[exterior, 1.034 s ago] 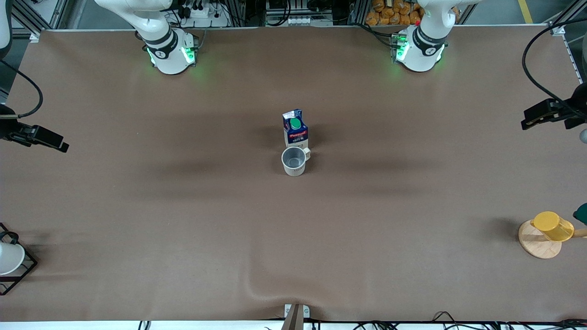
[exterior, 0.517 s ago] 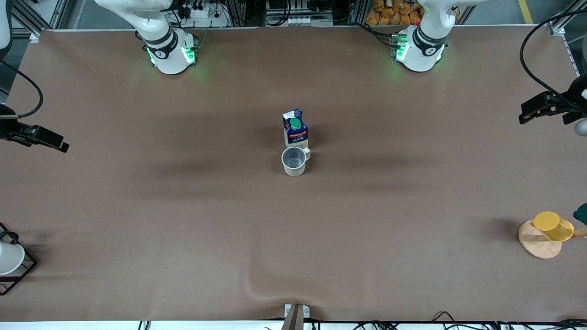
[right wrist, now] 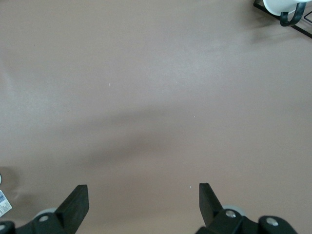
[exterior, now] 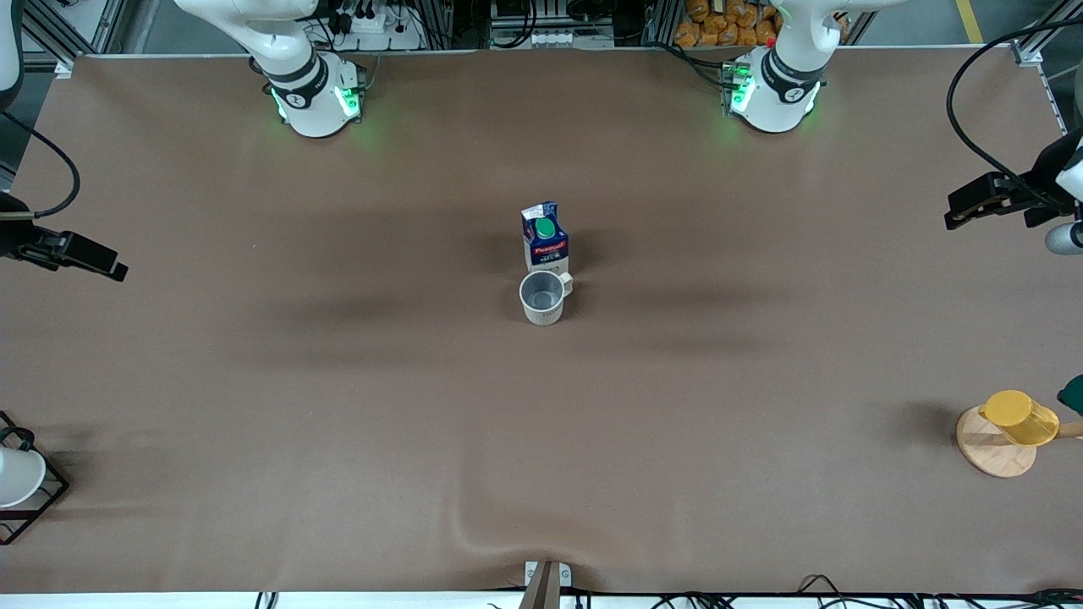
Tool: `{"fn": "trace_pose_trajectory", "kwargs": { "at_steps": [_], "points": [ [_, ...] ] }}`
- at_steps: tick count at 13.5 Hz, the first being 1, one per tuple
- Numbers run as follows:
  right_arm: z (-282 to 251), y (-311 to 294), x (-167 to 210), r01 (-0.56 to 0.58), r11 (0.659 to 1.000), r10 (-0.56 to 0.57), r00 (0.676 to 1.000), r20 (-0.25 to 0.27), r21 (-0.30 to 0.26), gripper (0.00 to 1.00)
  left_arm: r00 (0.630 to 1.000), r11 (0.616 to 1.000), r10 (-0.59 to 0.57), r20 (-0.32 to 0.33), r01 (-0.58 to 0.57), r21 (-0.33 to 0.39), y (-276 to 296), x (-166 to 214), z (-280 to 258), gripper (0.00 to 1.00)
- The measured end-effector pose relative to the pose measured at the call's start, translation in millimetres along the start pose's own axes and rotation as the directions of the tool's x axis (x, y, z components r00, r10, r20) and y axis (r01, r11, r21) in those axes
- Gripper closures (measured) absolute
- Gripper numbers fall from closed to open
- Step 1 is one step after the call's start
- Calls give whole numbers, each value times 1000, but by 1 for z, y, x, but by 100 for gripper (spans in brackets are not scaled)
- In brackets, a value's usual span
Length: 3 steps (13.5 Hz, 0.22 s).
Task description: Place milk next to cup
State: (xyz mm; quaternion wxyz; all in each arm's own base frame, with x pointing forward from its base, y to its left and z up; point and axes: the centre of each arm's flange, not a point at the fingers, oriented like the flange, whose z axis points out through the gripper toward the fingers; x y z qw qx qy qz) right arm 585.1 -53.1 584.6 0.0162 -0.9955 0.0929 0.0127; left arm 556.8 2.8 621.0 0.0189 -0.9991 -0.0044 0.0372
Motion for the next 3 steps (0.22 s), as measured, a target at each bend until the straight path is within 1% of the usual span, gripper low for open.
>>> {"fn": "trace_pose_trajectory", "kwargs": {
  "at_steps": [3],
  "points": [
    [0, 0, 0, 0, 1000, 0, 1000, 0, 0, 0, 1000, 1000, 7, 0, -7, 0, 5, 0, 0, 0]
  ]
}}
